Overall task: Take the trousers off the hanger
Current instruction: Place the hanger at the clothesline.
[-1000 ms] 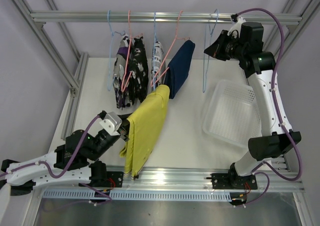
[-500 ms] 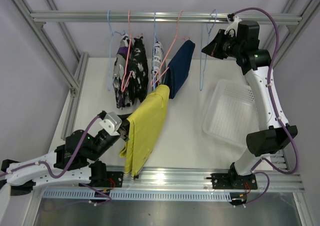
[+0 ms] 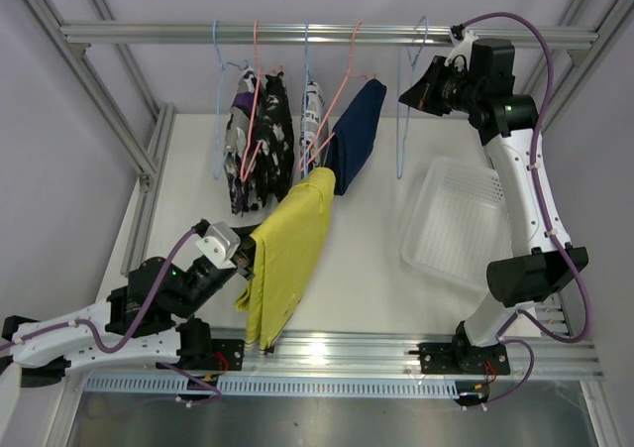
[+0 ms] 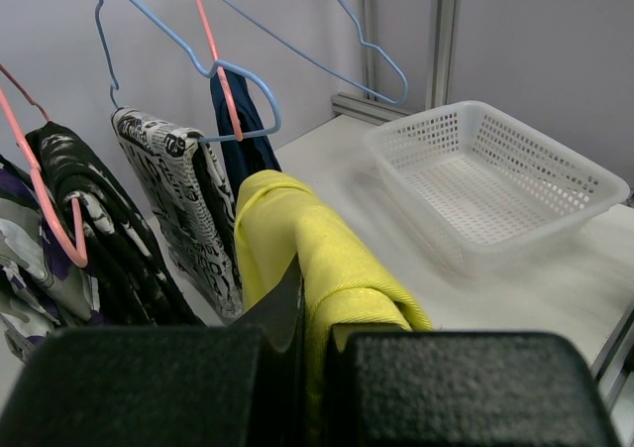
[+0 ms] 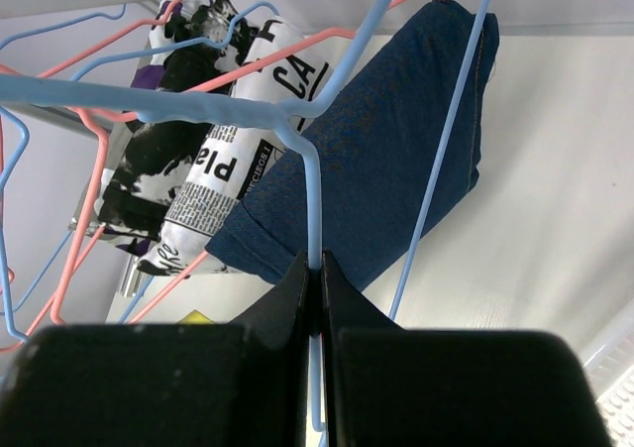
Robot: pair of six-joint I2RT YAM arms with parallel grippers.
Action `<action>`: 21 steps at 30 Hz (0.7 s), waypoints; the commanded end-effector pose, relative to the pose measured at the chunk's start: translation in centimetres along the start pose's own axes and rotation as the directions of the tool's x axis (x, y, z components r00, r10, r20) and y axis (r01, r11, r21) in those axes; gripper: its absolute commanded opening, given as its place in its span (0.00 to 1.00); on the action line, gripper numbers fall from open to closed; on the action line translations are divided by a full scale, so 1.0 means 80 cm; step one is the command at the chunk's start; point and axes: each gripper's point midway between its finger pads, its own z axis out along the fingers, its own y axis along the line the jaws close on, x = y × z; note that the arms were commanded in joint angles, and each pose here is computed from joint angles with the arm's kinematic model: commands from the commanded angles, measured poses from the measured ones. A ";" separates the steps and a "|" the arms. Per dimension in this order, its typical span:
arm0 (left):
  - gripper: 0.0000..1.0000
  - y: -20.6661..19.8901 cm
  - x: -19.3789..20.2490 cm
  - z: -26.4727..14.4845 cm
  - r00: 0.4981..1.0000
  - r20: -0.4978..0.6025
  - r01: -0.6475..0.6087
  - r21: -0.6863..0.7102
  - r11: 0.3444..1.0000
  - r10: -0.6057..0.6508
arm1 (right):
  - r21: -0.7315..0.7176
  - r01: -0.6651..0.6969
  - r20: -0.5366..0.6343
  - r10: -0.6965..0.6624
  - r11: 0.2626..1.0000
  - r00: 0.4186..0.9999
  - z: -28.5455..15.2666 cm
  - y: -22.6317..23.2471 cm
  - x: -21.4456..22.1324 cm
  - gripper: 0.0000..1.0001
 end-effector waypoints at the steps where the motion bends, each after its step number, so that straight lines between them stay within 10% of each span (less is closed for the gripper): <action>1: 0.01 0.009 -0.050 -0.003 0.988 0.136 0.069 -0.008 0.998 -0.067 | -0.010 0.004 0.025 -0.004 1.000 1.000 0.021 -0.010 -0.014 0.00; 21: 0.01 0.008 -0.053 -0.006 0.987 0.142 0.072 0.009 0.997 -0.072 | -0.007 -0.071 0.041 0.071 0.997 0.997 -0.011 -0.009 -0.040 0.00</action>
